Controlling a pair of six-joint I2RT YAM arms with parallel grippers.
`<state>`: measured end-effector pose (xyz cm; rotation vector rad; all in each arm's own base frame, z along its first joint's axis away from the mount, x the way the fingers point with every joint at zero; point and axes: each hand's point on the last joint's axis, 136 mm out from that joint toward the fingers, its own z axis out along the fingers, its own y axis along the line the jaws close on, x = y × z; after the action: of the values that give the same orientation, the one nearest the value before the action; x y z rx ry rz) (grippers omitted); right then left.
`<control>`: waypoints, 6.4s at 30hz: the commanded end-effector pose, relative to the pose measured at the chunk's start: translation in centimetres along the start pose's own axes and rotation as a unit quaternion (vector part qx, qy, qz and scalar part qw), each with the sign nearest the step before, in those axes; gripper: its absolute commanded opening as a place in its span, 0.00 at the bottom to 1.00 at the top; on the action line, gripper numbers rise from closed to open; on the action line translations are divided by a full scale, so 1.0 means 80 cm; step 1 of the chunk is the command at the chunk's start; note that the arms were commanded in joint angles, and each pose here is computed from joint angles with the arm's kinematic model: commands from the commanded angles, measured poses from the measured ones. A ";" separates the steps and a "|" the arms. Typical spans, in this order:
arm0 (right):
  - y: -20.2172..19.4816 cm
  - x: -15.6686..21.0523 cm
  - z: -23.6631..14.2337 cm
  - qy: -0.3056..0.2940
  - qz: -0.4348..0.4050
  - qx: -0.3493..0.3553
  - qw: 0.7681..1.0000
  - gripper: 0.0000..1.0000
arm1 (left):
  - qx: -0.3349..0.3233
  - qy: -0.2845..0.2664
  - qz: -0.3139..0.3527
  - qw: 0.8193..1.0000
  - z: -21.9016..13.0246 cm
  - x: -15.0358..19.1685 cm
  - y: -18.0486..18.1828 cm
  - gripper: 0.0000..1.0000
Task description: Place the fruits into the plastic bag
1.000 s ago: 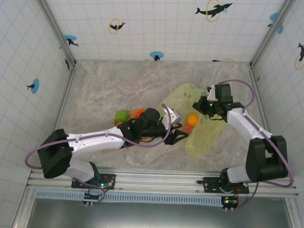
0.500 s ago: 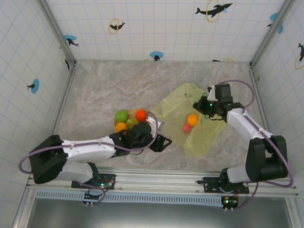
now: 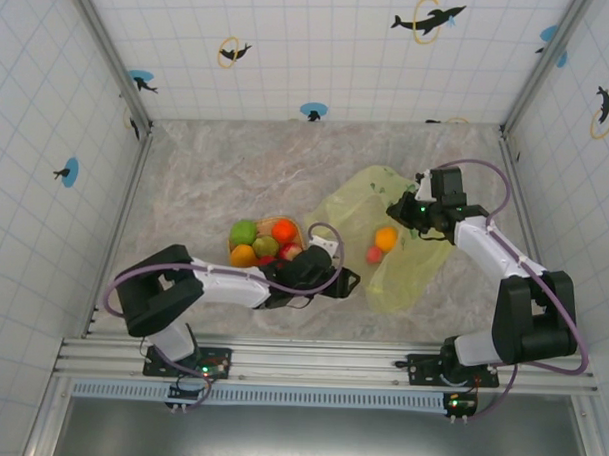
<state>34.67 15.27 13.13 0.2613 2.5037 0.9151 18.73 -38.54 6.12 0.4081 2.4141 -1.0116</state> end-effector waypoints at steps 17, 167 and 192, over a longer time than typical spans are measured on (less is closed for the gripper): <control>-0.008 -0.019 -0.044 -0.022 -0.083 0.080 0.993 0.00 | 0.121 -0.020 0.022 0.992 -0.001 -0.059 -0.077 0.00; 0.003 -0.035 -0.037 -0.052 -0.077 0.056 0.994 0.00 | 0.013 -0.064 0.297 0.953 -0.110 -0.136 -0.067 0.50; 0.057 -0.007 -0.049 0.008 -0.063 -0.088 0.994 0.00 | -0.086 -0.205 0.287 0.932 0.036 -0.221 -0.028 0.54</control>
<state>33.68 15.43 17.70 0.0471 2.4563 0.9647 31.48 -43.13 13.55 0.8169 1.9181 -0.5620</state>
